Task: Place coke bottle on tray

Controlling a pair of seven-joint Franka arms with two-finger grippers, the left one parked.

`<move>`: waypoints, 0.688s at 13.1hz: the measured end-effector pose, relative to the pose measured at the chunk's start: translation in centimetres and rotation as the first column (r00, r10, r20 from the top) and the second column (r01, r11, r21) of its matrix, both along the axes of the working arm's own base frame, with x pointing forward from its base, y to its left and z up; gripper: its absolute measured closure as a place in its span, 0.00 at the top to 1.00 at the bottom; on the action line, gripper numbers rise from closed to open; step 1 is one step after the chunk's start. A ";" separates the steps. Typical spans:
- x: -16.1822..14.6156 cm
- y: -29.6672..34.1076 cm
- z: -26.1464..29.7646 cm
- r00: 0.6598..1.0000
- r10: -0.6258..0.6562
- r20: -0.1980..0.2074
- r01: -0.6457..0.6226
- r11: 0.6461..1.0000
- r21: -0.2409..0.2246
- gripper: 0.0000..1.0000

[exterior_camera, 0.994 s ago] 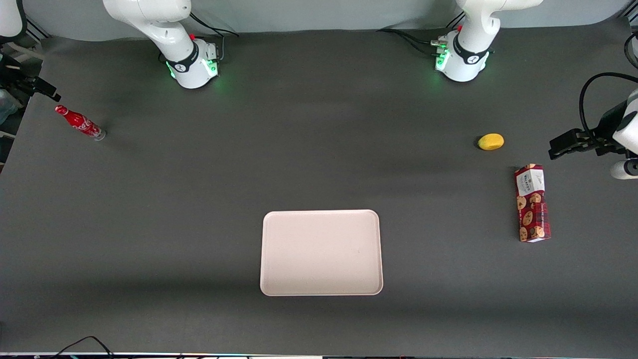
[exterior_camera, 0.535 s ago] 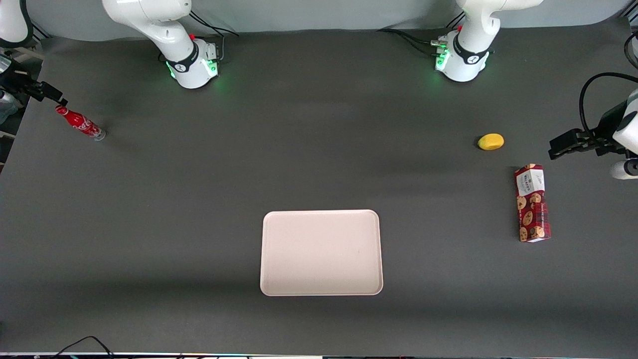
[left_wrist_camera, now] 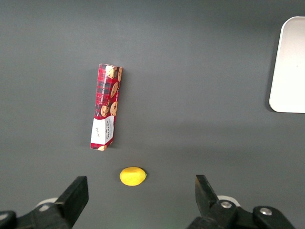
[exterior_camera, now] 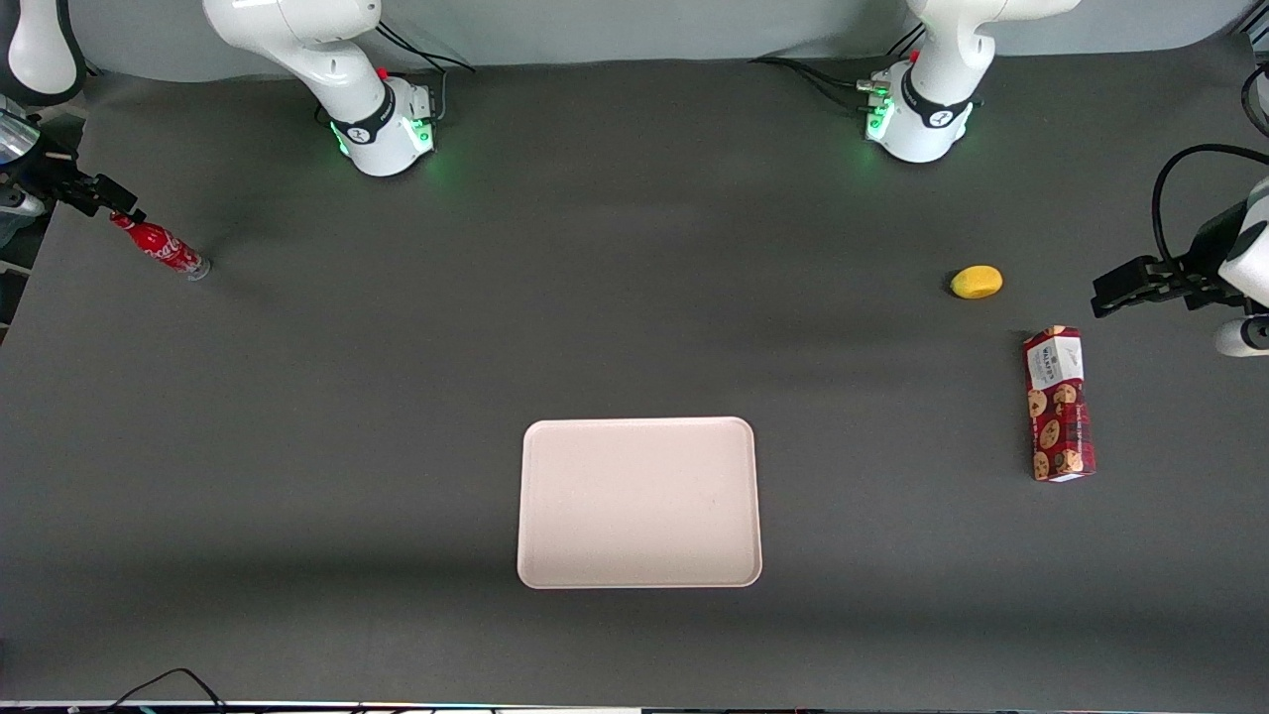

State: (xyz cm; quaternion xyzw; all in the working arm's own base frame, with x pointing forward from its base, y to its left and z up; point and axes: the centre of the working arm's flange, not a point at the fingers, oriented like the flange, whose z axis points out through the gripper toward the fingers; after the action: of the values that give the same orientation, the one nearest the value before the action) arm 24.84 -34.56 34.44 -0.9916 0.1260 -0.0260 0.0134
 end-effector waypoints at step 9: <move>0.0 -0.2 -0.8 1.000 -0.010 0.016 0.010 1.000 -0.008 0.63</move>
State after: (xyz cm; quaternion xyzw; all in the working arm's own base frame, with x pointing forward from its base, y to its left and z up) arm 24.81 -34.79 33.59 -0.9908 0.1306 -0.0344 0.0105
